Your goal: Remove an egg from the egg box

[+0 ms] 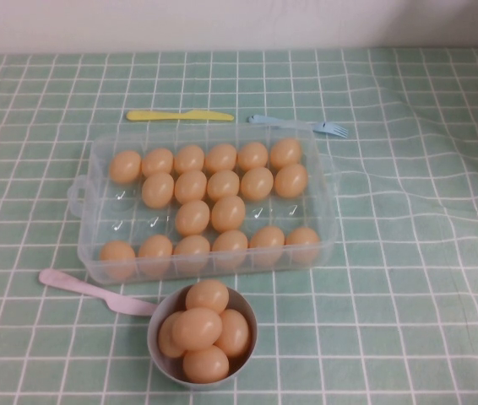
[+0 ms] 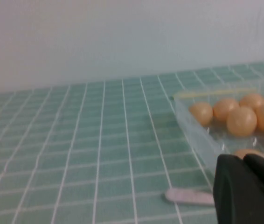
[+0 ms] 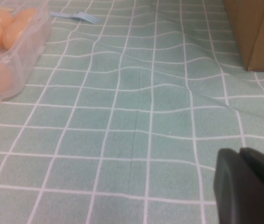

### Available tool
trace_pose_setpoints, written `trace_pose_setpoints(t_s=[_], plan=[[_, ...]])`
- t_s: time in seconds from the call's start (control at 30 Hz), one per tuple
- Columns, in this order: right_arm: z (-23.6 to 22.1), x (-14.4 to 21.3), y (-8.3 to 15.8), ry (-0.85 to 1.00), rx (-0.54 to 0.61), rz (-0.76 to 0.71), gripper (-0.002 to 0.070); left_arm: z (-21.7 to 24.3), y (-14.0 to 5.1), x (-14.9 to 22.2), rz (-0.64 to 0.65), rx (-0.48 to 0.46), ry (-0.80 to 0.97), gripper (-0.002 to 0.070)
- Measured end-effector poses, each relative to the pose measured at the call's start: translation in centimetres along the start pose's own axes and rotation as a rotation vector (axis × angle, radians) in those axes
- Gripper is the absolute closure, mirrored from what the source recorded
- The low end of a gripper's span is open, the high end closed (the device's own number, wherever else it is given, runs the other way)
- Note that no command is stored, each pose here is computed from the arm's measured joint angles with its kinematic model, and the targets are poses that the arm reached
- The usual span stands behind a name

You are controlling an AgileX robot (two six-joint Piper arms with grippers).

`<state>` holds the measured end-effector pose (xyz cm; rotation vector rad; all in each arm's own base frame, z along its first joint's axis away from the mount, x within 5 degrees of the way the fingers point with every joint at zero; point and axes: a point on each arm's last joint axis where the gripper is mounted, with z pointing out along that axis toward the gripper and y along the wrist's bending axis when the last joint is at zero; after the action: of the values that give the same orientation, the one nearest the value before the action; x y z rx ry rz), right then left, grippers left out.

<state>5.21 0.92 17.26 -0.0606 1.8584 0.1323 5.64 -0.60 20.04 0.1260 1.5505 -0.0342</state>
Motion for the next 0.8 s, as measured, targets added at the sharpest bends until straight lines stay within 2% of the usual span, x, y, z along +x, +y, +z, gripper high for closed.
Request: trace_pose_setpoints(t_s=[0.17,0.27,0.8], plan=[[0.0,0.0,0.0,0.0,0.0,0.0,0.0694,-0.2,-0.2,2.1,0.021,0.024,0.229,0.0677],[0.0,0.0,0.0,0.0,0.0,0.0,0.0694,-0.4,-0.2,2.8,0.032,0.03,0.305,0.0677],[0.0,0.0,0.0,0.0,0.0,0.0,0.0694,-0.4,-0.2,2.9,0.034,0.031,0.315,0.0678]])
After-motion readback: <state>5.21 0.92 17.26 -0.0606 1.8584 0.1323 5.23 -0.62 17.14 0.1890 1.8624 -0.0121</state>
